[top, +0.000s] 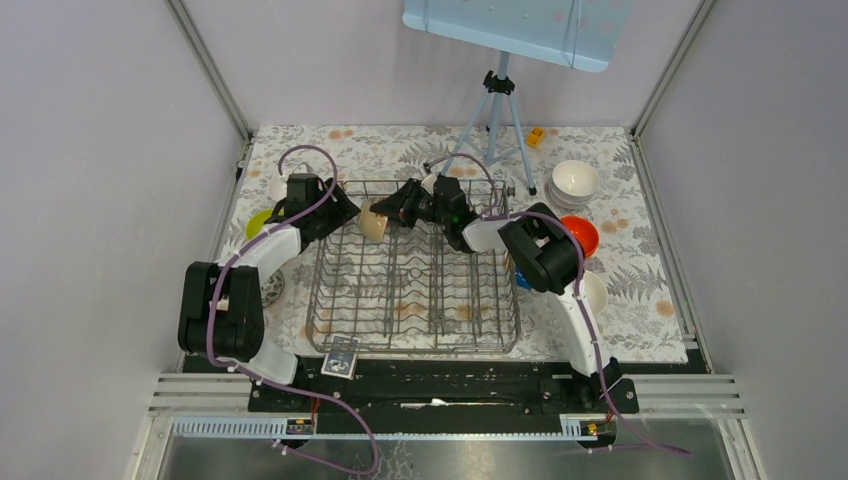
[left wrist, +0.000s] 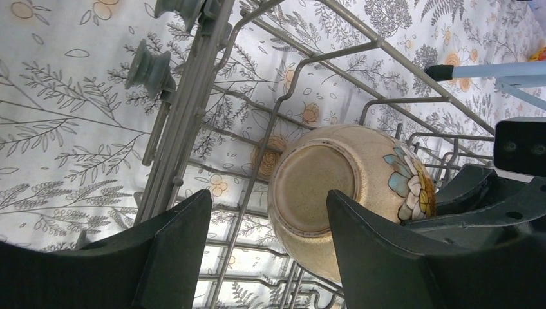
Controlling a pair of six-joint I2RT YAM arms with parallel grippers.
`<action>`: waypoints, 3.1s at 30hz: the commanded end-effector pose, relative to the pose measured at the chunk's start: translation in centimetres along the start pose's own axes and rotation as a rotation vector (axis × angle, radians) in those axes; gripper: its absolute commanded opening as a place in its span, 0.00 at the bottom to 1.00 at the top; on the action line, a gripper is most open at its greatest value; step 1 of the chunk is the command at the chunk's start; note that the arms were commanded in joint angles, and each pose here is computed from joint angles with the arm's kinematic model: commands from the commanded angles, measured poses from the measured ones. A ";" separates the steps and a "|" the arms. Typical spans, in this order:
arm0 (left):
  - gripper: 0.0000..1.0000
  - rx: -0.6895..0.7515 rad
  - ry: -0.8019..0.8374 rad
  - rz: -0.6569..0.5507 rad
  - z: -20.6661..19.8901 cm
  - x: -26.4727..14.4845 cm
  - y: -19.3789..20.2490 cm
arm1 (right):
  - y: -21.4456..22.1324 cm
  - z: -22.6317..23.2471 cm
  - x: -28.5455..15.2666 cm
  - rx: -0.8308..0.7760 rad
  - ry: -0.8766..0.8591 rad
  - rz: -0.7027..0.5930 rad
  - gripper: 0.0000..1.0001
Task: Unload the bowls from the dish rack
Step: Pick up the bowl from the dish rack, then place the bowl with the bowl.
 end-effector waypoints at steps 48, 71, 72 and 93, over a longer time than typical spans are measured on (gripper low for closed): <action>0.99 -0.047 0.199 -0.256 -7.1 -17.1 -5.0 | -1.8 16.3 -5.6 -0.376 -0.376 0.064 0.00; 0.99 -0.003 0.614 -0.097 -8.7 -19.2 -1.3 | 8.8 20.6 -26.6 -1.262 0.311 0.231 0.00; 0.99 0.028 0.616 -0.078 -9.2 -19.3 -0.8 | 8.9 20.3 -27.3 -1.288 0.357 0.226 0.00; 0.99 0.568 0.374 0.159 -10.0 -23.5 13.4 | 17.7 17.1 -30.1 -1.835 0.412 0.534 0.00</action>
Point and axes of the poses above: each gripper's point midway between its finger pads, its own x axis out along the fingers, its own z axis along the line the jaws close on, y = z × x, the point moved 7 cm from there along -x, back along the fingers, and after that the axes turned 13 degrees about -x, right-handed, at the moved point
